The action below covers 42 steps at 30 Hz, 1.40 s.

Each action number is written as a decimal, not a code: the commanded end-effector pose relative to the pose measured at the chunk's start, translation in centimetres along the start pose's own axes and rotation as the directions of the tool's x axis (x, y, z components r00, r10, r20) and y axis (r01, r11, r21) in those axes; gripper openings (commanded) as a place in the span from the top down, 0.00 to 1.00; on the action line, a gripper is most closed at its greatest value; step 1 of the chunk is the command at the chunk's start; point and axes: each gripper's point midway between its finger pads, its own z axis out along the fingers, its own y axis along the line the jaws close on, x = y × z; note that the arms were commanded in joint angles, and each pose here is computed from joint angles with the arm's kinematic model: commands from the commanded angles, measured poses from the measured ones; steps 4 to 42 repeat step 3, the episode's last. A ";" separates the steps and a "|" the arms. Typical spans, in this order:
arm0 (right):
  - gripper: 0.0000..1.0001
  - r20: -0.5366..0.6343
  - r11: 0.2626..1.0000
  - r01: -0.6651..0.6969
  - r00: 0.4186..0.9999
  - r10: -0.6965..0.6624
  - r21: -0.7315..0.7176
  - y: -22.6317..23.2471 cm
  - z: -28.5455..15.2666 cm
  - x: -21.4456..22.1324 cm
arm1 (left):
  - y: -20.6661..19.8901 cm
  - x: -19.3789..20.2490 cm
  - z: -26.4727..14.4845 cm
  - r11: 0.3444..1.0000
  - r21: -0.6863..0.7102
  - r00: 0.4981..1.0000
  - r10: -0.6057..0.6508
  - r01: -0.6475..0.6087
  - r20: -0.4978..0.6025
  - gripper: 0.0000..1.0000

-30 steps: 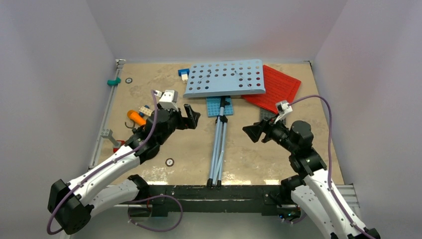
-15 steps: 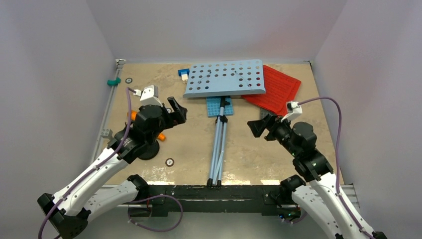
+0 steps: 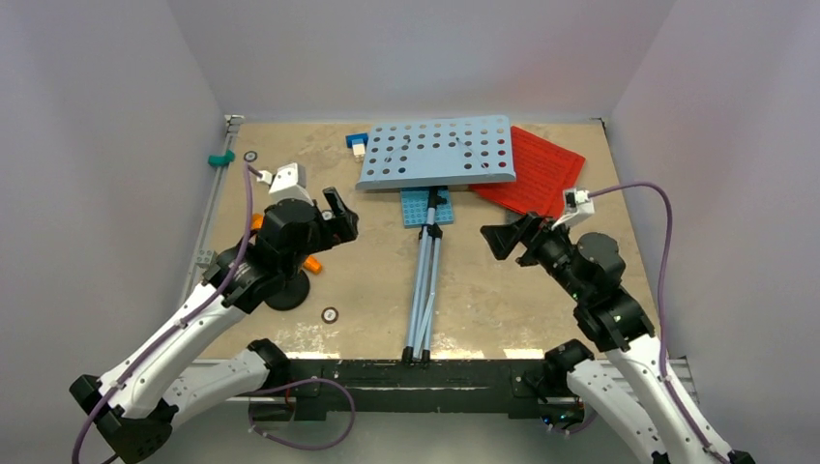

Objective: Pack up the instrument practice props

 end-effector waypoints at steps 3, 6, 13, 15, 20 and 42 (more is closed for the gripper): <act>0.01 0.024 1.000 -0.015 1.000 0.015 0.017 -0.7 1.1 0.1 | 0.9 -0.1 -0.3 0.998 0.012 0.997 0.068 -0.069 0.043 0.00; 0.01 0.024 1.000 -0.015 1.000 0.015 0.017 -0.7 1.1 0.1 | 0.9 -0.1 -0.3 0.998 0.012 0.997 0.068 -0.069 0.043 0.00; 0.01 0.024 1.000 -0.015 1.000 0.015 0.017 -0.7 1.1 0.1 | 0.9 -0.1 -0.3 0.998 0.012 0.997 0.068 -0.069 0.043 0.00; 0.01 0.024 1.000 -0.015 1.000 0.015 0.017 -0.7 1.1 0.1 | 0.9 -0.1 -0.3 0.998 0.012 0.997 0.068 -0.069 0.043 0.00; 0.01 0.024 1.000 -0.015 1.000 0.015 0.017 -0.7 1.1 0.1 | 0.9 -0.1 -0.3 0.998 0.012 0.997 0.068 -0.069 0.043 0.00; 0.01 0.024 1.000 -0.015 1.000 0.015 0.017 -0.7 1.1 0.1 | 0.9 -0.1 -0.3 0.998 0.012 0.997 0.068 -0.069 0.043 0.00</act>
